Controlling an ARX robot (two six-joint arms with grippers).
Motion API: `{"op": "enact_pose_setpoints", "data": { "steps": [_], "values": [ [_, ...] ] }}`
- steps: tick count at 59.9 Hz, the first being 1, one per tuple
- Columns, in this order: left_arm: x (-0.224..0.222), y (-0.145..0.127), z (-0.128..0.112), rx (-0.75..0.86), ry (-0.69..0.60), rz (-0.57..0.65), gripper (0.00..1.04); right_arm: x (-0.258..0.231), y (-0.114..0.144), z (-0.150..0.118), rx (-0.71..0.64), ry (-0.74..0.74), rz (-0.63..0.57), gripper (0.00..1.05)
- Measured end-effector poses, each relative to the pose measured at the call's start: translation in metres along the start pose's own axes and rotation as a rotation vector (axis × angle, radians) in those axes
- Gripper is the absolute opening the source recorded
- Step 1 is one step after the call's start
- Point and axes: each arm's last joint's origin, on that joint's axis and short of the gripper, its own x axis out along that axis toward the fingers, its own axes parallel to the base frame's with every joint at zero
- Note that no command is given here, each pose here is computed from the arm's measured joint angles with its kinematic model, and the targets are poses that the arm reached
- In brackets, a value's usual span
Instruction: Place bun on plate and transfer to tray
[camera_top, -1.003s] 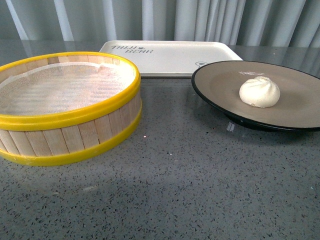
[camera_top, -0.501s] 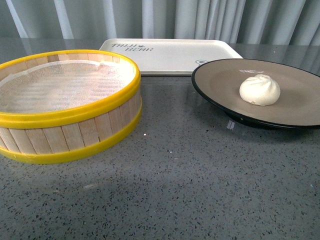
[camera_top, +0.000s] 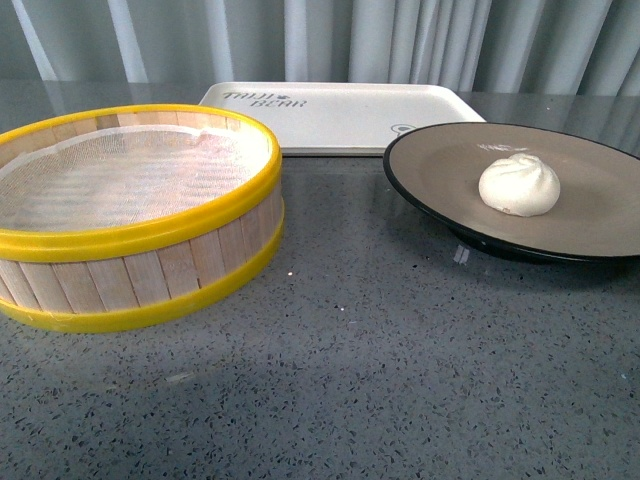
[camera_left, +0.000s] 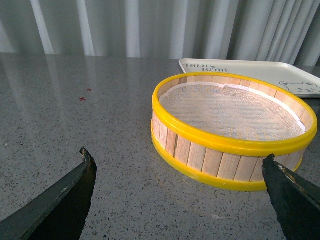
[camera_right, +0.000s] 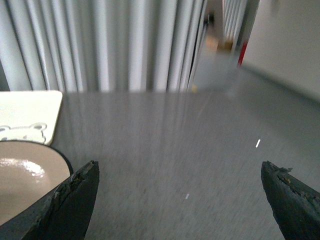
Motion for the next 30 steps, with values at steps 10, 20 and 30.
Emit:
{"op": "enact_pose_setpoints", "data": {
  "steps": [10,20,30],
  "values": [
    [0.000,0.000,0.000,0.000,0.000,0.000,0.98,0.044,-0.013,-0.014,0.463,0.293,0.042,0.96],
    [0.000,0.000,0.000,0.000,0.000,0.000,0.98,0.066,-0.004,-0.018,0.806,0.426,0.068,0.96],
    [0.000,0.000,0.000,0.000,0.000,0.000,0.98,0.086,0.014,-0.033,1.034,0.585,0.093,0.96]
  ]
}}
